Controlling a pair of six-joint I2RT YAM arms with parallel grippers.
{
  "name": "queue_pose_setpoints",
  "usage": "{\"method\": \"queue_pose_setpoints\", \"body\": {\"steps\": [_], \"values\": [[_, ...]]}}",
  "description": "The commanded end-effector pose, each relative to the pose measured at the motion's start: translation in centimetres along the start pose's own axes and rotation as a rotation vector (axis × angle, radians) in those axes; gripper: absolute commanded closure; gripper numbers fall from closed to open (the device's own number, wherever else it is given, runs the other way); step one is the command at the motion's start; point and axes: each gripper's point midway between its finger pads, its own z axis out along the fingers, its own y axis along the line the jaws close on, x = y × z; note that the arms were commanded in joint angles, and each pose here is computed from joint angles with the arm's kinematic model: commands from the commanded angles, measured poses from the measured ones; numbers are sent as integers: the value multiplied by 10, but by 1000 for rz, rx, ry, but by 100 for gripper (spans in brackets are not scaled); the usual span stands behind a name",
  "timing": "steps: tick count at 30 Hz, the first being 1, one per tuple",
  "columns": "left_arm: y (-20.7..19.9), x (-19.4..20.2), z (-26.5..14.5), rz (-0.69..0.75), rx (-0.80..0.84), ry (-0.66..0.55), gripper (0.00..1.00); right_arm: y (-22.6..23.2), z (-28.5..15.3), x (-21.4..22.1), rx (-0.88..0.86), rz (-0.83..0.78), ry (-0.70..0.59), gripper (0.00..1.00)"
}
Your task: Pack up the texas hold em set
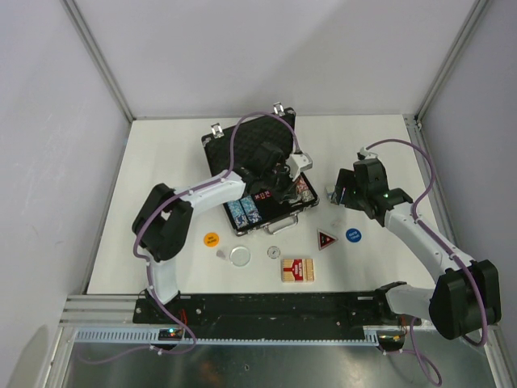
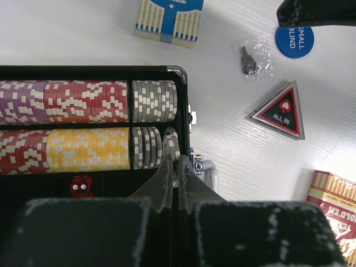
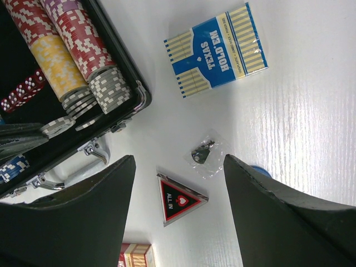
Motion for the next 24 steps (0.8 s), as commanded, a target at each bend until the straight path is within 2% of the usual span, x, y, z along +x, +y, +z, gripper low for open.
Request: {"method": "queue_pose_setpoints", "body": {"steps": [1, 14, 24], "values": [[-3, -20, 2, 46, 27, -51, 100, 2, -2, -4, -15, -3, -16, 29], [-1, -14, 11, 47, 24, -32, 100, 1, -3, -5, -11, -4, -20, 29], [13, -8, 19, 73, -66, 1, 100, 0, -4, -5, -5, -4, -23, 29]]}}
